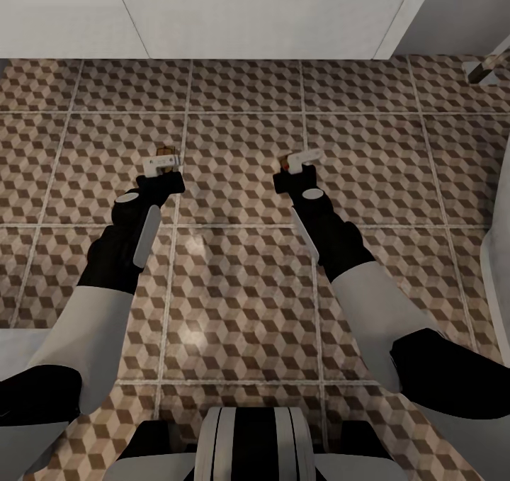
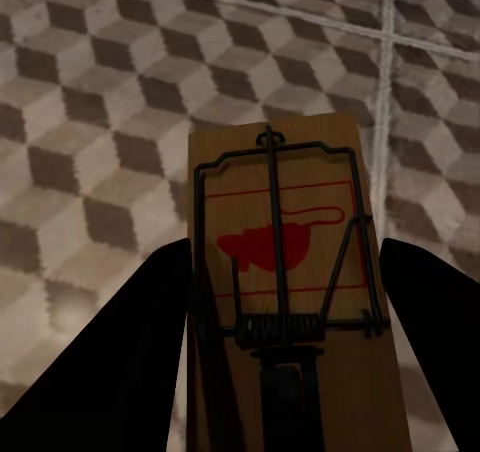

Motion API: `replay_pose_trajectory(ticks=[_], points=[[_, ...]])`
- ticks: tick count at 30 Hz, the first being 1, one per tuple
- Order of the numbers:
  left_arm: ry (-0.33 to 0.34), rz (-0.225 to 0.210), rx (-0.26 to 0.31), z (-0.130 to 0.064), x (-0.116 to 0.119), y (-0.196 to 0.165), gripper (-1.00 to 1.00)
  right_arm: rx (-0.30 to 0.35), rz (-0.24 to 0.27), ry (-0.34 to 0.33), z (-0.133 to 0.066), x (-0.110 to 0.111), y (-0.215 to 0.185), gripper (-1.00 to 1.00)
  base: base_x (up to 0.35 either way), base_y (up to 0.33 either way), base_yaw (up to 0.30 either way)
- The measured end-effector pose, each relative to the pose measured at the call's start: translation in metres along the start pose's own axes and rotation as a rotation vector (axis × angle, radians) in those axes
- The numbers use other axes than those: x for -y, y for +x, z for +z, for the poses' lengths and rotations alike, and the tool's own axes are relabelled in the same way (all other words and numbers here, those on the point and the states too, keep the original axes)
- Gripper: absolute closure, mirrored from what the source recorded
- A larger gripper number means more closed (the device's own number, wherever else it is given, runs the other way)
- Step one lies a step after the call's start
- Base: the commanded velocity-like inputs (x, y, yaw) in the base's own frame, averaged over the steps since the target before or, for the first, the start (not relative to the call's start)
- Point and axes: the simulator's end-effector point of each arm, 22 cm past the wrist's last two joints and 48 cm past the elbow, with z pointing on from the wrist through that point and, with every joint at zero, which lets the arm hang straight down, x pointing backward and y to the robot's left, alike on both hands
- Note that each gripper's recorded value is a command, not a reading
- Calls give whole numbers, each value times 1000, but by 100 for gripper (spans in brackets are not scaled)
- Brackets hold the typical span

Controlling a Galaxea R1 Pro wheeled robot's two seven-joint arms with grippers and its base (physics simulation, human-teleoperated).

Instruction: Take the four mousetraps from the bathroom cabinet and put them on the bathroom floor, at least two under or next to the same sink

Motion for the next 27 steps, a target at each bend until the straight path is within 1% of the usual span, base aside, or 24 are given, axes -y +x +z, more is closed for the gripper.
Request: replay_pose_trajectory(ticks=[8,17,23,27], points=[[0,0,0,0,0,0,100,16,3,2,-1,1,-8,100,0,0,0],[1,0,0,2,1,2,100,19,4,2,0,1,-8,100,0,0,0],[6,-2,30,-2,2,-11,100,19,4,1,1,1,-7,100,0,0,0],[7,-2,34,-2,3,-13,100,18,4,1,1,0,-6,100,0,0,0]])
